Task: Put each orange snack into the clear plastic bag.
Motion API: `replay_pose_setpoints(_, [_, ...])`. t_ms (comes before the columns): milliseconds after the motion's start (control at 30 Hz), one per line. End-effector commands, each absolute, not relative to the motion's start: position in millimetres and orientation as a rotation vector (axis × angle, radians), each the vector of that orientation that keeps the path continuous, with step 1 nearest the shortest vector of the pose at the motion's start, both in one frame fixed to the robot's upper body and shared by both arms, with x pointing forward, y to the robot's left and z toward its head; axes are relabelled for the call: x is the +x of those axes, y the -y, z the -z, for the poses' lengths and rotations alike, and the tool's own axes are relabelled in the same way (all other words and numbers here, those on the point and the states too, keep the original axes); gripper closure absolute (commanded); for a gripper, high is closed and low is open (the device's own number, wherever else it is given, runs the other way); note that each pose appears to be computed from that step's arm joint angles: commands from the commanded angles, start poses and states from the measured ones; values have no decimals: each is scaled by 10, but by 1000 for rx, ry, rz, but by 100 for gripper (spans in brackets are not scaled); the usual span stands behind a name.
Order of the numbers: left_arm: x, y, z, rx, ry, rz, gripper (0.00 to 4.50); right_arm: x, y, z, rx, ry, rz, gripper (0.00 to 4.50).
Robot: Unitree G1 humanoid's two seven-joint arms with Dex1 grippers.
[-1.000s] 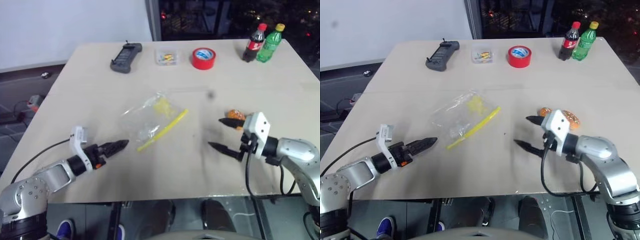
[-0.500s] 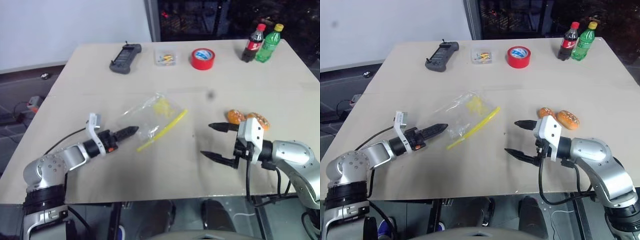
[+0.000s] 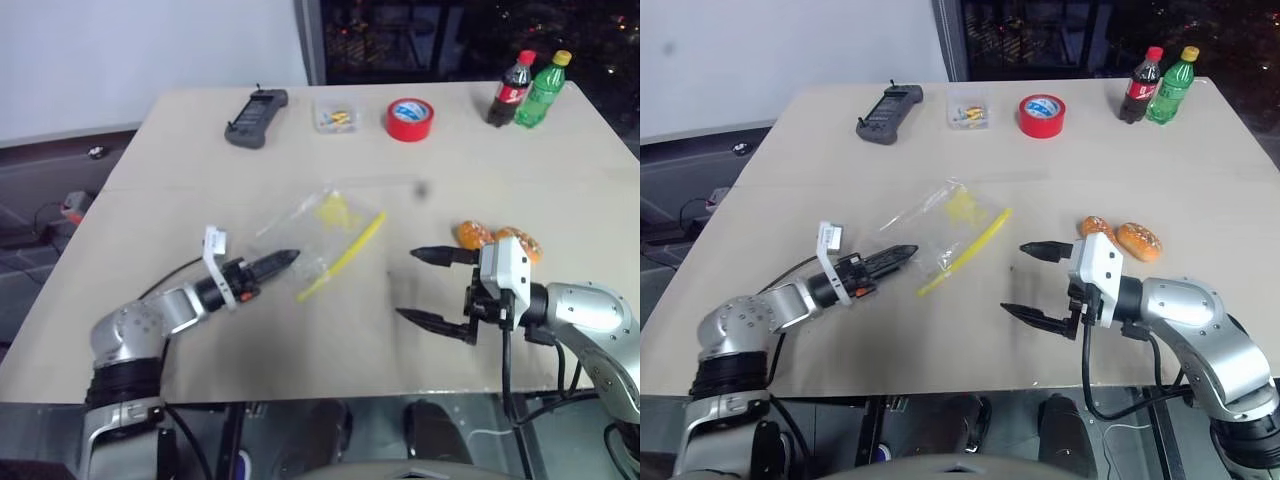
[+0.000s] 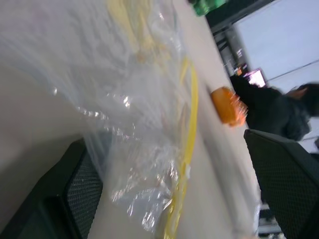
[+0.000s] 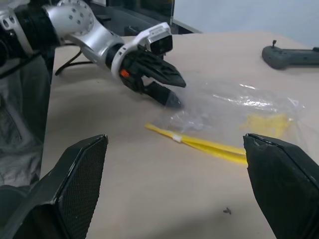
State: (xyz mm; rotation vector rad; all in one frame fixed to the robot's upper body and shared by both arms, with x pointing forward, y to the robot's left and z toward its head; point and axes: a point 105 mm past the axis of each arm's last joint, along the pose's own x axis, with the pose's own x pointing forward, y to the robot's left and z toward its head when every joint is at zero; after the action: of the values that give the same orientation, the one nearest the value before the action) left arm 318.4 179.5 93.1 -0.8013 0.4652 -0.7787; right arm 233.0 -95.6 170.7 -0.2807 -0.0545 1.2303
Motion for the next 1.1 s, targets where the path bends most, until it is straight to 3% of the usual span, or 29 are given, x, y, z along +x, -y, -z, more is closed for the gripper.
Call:
replay_pose_setpoints(33, [3208,-1656,-542,-829,-592,707,0,2284,977,-1818,-309,97,-1215,5])
replay_pose_setpoints(133, [3301,-1575,-490,-881,-597,685,0,2288,998,-1814,-313,92,-1193,5])
replay_pose_setpoints(433, [3399,-1423,-598,-1028,-610,695,427,2339,1011,-1796,-343,97,-1130,0])
replay_pose_setpoints(633, [3417,-1360,-976,-1091,-555,781,440,2522,1002,-1692,-543,149,-992,0])
replay_pose_setpoints(767, [3399,-1318,-1524,-1187,-481,918,440,3007,959,-1466,-858,213,-769,0])
replay_pose_setpoints(900, [3370,-1285,-1709,-1201,-467,951,440,3271,868,-1453,-987,312,-633,0])
replay_pose_setpoints(1100, [3352,-1252,-1892,-1196,-456,987,440,3453,671,-1436,-1059,397,-594,0])
